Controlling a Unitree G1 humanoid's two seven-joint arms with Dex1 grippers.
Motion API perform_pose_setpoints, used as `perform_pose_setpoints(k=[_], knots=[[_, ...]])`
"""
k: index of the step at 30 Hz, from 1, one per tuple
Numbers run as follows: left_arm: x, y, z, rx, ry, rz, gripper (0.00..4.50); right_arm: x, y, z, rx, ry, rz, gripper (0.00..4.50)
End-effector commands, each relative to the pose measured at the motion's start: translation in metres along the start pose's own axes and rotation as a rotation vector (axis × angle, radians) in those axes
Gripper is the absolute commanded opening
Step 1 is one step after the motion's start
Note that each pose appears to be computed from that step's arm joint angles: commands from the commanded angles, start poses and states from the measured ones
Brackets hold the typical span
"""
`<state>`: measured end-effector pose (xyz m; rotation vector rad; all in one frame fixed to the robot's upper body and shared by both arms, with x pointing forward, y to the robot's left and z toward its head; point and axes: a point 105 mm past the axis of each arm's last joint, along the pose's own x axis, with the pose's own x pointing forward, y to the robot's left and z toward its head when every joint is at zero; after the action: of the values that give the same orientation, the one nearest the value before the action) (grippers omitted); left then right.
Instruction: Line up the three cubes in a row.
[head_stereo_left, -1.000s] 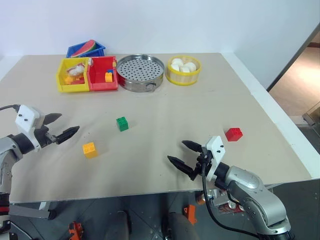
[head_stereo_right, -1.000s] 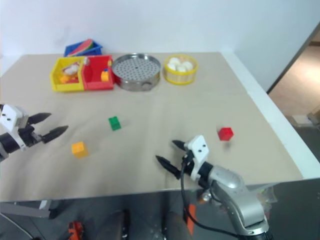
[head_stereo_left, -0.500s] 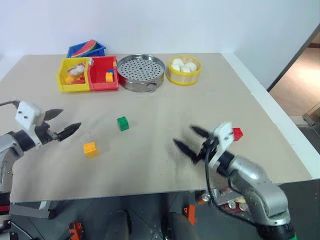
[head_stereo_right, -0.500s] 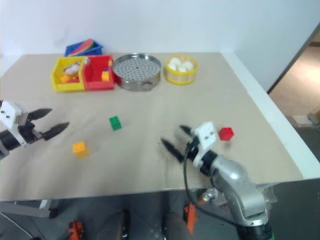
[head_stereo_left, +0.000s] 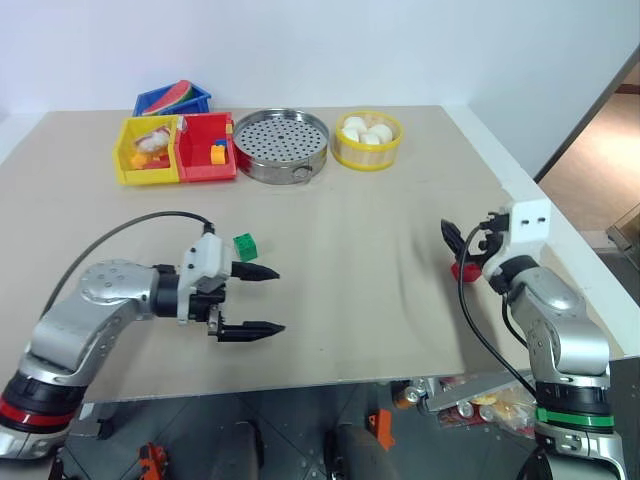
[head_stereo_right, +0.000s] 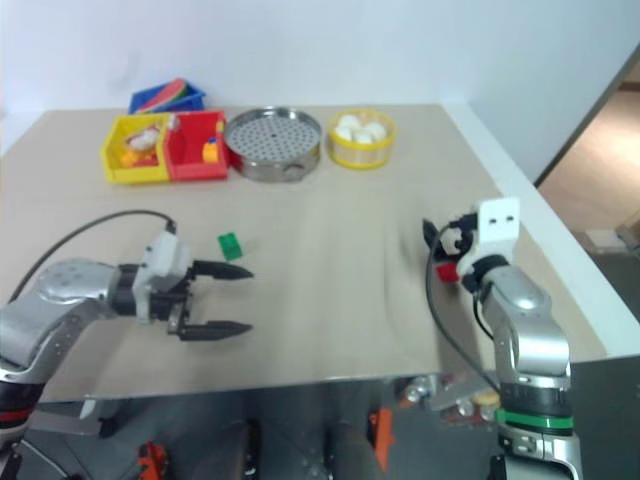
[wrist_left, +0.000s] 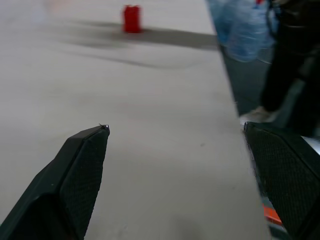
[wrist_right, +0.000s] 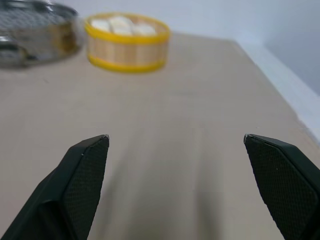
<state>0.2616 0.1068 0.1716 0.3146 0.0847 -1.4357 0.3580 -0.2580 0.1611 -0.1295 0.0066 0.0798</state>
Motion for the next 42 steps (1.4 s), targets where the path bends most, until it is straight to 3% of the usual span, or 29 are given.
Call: perform_pose_setpoints(k=[1, 16, 17, 24, 25, 27, 32, 35, 38, 42], knots=[[0.005, 0.009, 0.005, 0.049, -0.017, 0.016, 4.47, -0.004, -0.019, -0.003, 0.004, 0.000, -0.030, 4.50], [0.021, 0.011, 0.008, 0.055, -0.076, 0.066, 4.47, -0.016, -0.021, -0.054, 0.077, 0.167, -0.029, 4.50], [0.021, 0.010, 0.008, 0.054, -0.077, 0.067, 4.50, -0.016, -0.022, -0.054, 0.076, 0.163, -0.036, 3.96], [0.016, 0.015, 0.003, 0.037, -0.060, 0.115, 4.50, -0.011, -0.014, -0.042, 0.061, 0.135, -0.008, 1.60], [0.015, 0.016, 0.002, 0.034, -0.057, 0.122, 4.50, -0.010, -0.010, -0.040, 0.054, 0.130, 0.011, 1.60], [0.012, 0.016, 0.000, 0.026, -0.053, 0.143, 4.50, -0.005, 0.010, -0.027, 0.004, 0.108, 0.124, 1.60], [-0.002, 0.020, -0.011, -0.012, -0.023, 0.239, 4.50, 0.009, 0.081, 0.012, -0.136, 0.042, 0.588, 1.60], [-0.014, 0.023, -0.018, -0.049, -0.024, 0.334, 4.50, 0.003, 0.131, 0.027, -0.242, 0.036, 0.983, 1.60], [-0.025, 0.020, -0.026, -0.066, 0.001, 0.398, 4.50, -0.007, 0.158, 0.025, -0.349, 0.072, 1.276, 1.60], [-0.032, 0.019, -0.028, -0.078, 0.007, 0.464, 4.50, -0.003, 0.165, 0.008, -0.427, 0.129, 1.405, 1.60]])
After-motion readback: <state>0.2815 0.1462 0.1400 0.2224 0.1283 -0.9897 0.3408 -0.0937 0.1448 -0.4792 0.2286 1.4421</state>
